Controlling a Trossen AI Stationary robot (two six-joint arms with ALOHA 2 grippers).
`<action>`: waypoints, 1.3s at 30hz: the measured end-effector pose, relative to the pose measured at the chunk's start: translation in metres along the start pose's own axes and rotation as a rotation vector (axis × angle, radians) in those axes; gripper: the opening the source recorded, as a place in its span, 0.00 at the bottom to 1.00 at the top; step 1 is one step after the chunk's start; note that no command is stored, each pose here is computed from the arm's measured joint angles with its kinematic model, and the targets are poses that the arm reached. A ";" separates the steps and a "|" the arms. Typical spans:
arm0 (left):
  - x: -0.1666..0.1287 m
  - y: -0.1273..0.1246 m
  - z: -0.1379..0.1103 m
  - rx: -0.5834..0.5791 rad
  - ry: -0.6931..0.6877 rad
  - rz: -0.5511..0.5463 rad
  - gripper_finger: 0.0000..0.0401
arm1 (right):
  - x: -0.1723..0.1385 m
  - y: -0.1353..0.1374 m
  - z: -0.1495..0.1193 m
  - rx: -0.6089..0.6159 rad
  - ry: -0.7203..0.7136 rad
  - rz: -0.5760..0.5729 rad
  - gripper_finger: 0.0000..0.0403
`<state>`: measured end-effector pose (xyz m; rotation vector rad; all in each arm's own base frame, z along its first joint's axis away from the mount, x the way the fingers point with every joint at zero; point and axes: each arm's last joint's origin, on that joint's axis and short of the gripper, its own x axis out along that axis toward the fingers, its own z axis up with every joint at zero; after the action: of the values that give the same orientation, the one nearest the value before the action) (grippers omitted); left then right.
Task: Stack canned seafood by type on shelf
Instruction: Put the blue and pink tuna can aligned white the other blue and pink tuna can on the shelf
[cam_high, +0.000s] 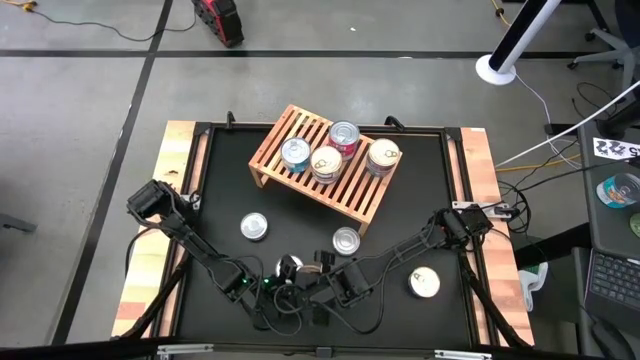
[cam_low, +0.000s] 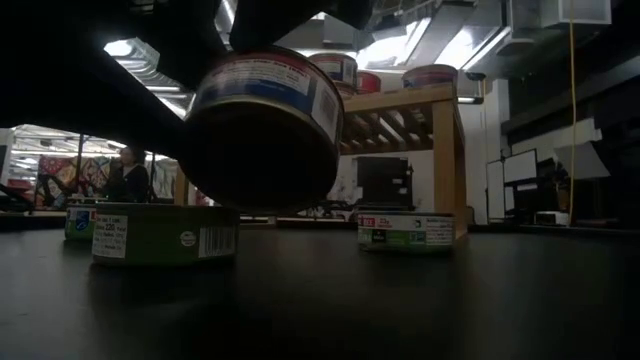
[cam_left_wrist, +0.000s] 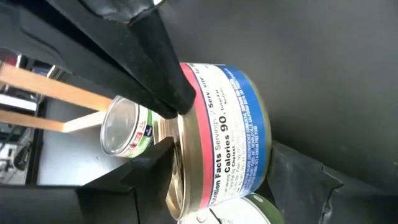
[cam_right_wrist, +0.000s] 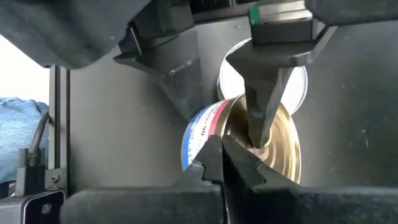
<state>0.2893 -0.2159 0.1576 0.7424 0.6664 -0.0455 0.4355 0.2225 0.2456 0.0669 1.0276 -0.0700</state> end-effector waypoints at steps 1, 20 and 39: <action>0.000 0.000 0.000 -0.008 0.000 0.000 0.60 | 0.000 0.000 0.000 0.000 0.000 0.000 0.00; -0.002 -0.002 0.001 -0.018 -0.008 0.000 0.45 | -0.001 0.001 -0.001 -0.003 0.022 0.029 0.02; -0.003 0.006 0.014 0.000 -0.040 0.033 0.46 | -0.077 -0.018 0.003 -0.007 0.024 -0.137 0.37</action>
<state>0.2958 -0.2215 0.1706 0.7504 0.6160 -0.0303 0.3969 0.2069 0.3129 -0.0093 1.0557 -0.1906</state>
